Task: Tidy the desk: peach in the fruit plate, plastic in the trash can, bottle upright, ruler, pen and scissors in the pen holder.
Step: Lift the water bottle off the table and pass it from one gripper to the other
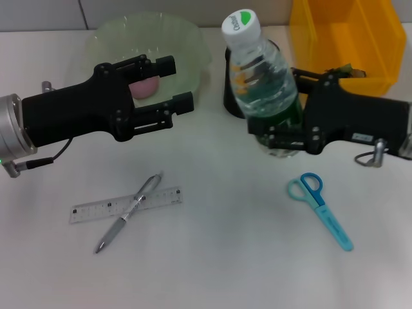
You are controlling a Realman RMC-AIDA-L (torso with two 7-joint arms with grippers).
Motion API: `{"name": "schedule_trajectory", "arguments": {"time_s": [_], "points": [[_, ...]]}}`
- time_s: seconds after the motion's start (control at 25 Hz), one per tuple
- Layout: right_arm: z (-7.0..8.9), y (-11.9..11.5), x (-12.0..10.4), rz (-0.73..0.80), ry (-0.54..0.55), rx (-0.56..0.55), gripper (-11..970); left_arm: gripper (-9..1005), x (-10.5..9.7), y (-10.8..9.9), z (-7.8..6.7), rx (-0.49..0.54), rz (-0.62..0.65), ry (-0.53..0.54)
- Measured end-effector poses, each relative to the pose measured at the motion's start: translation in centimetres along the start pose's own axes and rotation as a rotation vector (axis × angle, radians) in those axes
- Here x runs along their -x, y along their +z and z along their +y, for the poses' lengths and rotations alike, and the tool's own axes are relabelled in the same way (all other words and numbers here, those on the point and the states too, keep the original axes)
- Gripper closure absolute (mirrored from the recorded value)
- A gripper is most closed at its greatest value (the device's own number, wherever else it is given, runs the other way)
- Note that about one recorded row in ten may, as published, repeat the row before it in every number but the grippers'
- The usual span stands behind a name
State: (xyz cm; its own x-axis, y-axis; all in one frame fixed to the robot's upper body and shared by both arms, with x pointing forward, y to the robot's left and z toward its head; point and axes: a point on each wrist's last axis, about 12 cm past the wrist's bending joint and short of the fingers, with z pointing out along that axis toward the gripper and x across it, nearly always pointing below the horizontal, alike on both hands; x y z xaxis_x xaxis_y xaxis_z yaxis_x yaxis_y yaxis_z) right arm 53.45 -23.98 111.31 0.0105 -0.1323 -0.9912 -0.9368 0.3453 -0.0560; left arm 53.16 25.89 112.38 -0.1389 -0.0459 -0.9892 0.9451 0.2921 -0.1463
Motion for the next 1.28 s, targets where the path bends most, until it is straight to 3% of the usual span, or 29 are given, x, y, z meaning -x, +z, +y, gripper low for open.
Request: {"name": "schedule_trajectory", "arguments": {"time_s": [0.44,1.28], "points": [[0.9,3.7,-2.7,-0.115,-0.016,0.031,200,252,0.3,0.5,-0.2,-0.032,-0.047,-0.054],[1.7,6.4,-3.0,-0.095,0.023,0.124,202,253,0.4,1.3,-0.2,-0.071,-0.065,-0.068]]}}
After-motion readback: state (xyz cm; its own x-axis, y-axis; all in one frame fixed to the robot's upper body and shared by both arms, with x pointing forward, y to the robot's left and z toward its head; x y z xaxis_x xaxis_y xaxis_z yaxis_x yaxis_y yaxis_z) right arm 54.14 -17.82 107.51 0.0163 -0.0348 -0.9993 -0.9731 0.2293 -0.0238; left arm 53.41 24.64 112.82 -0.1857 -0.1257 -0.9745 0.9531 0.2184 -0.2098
